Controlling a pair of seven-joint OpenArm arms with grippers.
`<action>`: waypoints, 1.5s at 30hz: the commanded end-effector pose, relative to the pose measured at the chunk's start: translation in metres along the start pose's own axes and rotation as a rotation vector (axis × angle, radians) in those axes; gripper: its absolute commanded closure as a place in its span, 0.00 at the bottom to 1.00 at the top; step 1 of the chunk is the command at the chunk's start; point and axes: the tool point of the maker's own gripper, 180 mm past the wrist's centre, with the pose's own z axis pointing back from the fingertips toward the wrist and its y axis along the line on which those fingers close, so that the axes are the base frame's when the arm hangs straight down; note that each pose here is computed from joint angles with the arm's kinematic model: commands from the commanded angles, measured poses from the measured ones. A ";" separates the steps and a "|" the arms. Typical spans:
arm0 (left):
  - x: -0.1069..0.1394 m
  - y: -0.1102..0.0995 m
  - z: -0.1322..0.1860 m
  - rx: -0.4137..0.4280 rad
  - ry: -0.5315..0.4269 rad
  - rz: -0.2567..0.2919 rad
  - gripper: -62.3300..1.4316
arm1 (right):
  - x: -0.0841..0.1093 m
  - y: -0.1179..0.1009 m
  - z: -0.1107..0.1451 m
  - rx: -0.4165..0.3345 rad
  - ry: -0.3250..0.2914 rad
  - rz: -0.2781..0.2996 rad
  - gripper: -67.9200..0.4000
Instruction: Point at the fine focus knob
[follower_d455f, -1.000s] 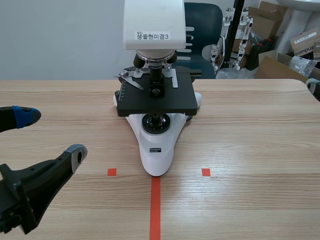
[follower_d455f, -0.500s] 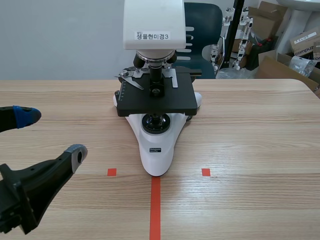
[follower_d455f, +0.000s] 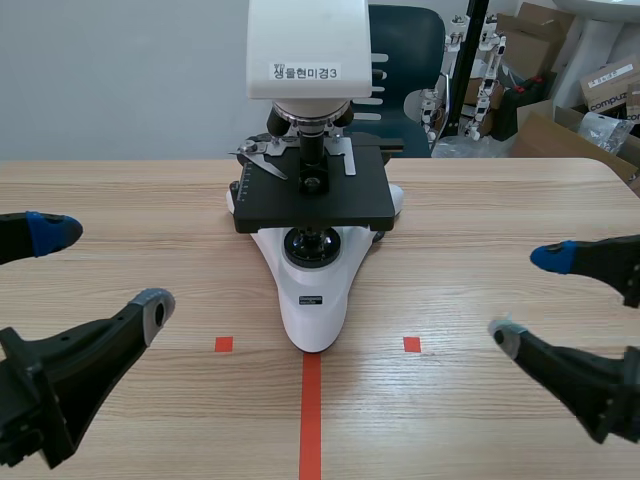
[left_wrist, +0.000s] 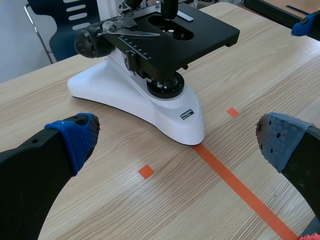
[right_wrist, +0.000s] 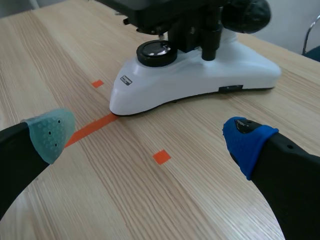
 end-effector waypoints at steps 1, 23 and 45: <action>0.003 -0.003 0.000 -0.001 -0.022 0.019 0.00 | 0.017 -0.006 -0.013 -0.017 -0.040 0.063 0.00; 0.003 -0.003 0.000 -0.001 -0.022 0.019 0.00 | 0.124 -0.018 -0.057 -0.514 -0.055 0.355 0.00; 0.003 -0.003 0.000 -0.001 -0.022 0.019 0.00 | 0.095 0.004 -0.029 -0.518 0.011 0.287 0.00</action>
